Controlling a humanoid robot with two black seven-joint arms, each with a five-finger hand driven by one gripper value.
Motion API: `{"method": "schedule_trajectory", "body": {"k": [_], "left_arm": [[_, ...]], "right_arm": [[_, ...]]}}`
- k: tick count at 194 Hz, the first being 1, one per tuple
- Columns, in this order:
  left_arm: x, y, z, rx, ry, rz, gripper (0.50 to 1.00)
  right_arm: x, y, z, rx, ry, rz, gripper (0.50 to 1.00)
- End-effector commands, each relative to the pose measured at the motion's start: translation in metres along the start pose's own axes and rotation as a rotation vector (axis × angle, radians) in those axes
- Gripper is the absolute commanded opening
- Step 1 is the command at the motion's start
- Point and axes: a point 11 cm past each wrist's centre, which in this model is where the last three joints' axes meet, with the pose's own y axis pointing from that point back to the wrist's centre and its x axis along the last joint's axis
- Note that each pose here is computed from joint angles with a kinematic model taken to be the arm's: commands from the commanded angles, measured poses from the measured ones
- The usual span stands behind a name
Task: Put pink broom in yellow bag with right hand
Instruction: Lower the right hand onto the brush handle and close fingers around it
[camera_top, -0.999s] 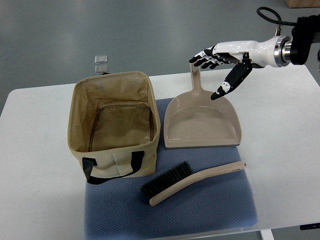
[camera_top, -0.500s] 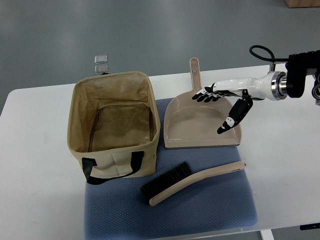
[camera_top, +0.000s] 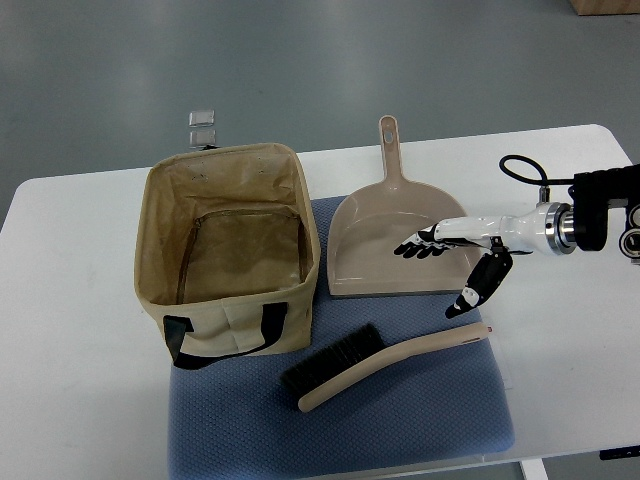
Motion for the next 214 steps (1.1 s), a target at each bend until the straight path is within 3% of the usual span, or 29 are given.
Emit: {"method": "schedule_trajectory", "body": {"k": [1,32,79,171,195,214], "left_arm": [[0.001,0.0,0.0,0.0,0.001,0.003,1.0],[0.002,0.0,0.0,0.0,0.001,0.004,1.0],[0.002,0.0,0.0,0.0,0.001,0.004,1.0],[0.002,0.0,0.0,0.0,0.002,0.004,1.0],[0.002,0.0,0.001,-0.002,0.002,0.005,1.0],[0.002,0.0,0.001,-0.002,0.005,0.005,1.0]], "right_arm": [[-0.012,-0.003,0.008,0.007,-0.003,-0.015,0.909],[-0.03,-0.006,0.021,0.006,0.002,-0.033,0.901],[-0.042,-0.009,0.03,0.008,0.001,-0.034,0.836],[-0.063,-0.023,0.055,-0.015,0.021,-0.047,0.795],[-0.063,-0.026,0.056,-0.016,0.026,-0.048,0.744],[-0.067,-0.028,0.057,-0.016,0.035,-0.059,0.658]]}}
